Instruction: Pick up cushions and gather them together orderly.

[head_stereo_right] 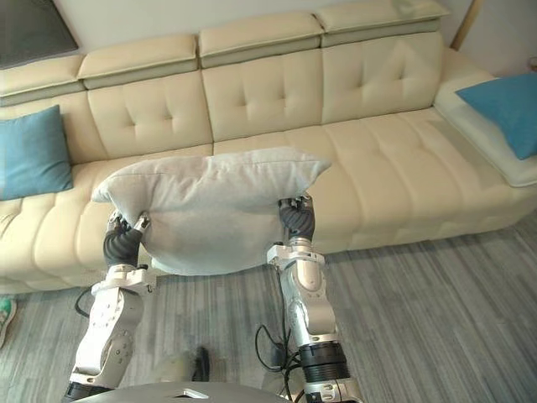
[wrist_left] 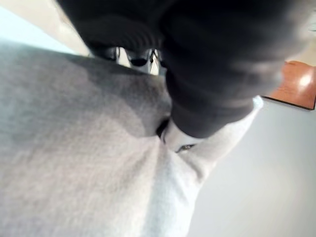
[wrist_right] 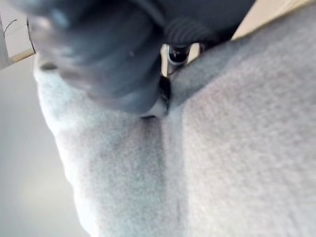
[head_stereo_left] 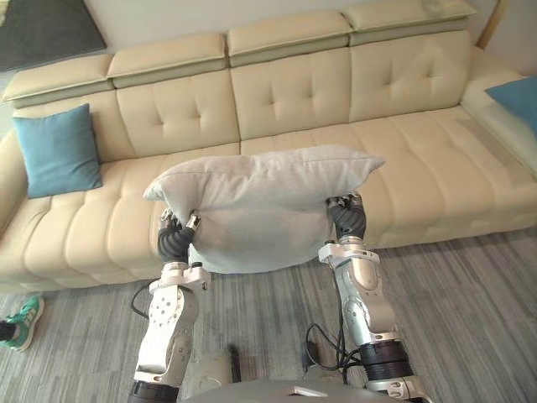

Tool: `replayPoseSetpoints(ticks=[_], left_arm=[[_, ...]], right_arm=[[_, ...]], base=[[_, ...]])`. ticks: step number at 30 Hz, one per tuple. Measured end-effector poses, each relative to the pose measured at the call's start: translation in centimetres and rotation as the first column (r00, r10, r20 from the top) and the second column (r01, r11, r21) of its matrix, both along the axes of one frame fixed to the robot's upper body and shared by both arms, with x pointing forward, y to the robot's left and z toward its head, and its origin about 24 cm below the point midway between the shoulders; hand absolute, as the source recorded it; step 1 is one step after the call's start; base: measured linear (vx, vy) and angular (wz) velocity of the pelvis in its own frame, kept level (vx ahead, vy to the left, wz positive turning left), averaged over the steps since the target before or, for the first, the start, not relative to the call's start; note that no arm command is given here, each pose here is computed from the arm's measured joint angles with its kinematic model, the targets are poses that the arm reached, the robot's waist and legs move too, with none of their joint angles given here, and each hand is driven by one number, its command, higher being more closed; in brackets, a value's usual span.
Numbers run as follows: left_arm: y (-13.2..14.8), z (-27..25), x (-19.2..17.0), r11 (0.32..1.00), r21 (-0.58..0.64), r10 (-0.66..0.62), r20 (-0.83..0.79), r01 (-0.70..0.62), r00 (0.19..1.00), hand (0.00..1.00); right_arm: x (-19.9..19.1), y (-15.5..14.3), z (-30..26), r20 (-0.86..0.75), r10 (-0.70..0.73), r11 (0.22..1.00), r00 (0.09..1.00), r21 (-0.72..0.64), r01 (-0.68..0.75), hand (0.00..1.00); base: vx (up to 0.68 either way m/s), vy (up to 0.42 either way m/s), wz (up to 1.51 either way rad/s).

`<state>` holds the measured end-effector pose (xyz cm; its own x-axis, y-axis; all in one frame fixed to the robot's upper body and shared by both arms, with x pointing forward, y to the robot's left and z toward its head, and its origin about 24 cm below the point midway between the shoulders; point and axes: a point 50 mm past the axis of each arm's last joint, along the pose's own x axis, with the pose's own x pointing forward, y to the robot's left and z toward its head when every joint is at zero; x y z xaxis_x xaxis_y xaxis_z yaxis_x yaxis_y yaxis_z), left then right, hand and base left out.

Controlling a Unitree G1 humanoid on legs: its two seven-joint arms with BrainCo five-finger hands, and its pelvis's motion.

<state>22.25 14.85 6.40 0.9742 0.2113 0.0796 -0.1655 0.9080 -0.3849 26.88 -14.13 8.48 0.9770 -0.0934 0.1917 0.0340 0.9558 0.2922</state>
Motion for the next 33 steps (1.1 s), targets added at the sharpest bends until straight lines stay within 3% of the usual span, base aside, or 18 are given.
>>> replayPoseSetpoints(ticks=[1,4,6,21,28,33], left_arm=[[-0.1,-0.3,-0.1,0.998,-0.047,0.034,-0.007,-0.035,0.999,1.0],[2.2,-0.8,-0.7,0.996,0.024,0.087,-0.032,-0.086,0.996,1.0],[2.8,-2.3,-1.8,0.991,0.018,0.132,-0.115,-0.131,0.984,1.0],[2.2,-0.2,-0.8,0.995,0.023,0.095,-0.02,-0.095,0.995,1.0],[2.4,0.0,-0.7,0.995,0.039,0.087,-0.004,-0.087,0.996,1.0],[1.5,-0.9,-0.8,0.995,-0.015,0.095,-0.043,-0.095,0.995,1.0]], right_arm=[[0.7,0.1,1.1,0.045,0.011,1.0,0.999,-0.014,-0.01,1.0],[1.3,1.9,-0.1,-0.011,0.031,0.998,0.999,0.054,-0.03,1.0],[1.2,1.8,-0.8,-0.042,0.043,0.999,0.998,0.024,-0.042,1.0],[0.7,1.8,-2.1,-0.092,0.045,0.999,0.995,0.015,-0.044,1.0],[0.3,1.7,-3.1,-0.124,0.067,0.998,0.99,0.012,-0.066,1.0],[0.1,1.0,-3.6,-0.149,0.075,0.996,0.986,-0.045,-0.082,1.0]], base=[[0.02,0.164,-0.64],[0.06,0.03,-0.15],[0.1,0.128,-0.34],[0.28,0.217,-0.35],[0.25,-0.086,0.34],[0.25,-0.079,0.2]])
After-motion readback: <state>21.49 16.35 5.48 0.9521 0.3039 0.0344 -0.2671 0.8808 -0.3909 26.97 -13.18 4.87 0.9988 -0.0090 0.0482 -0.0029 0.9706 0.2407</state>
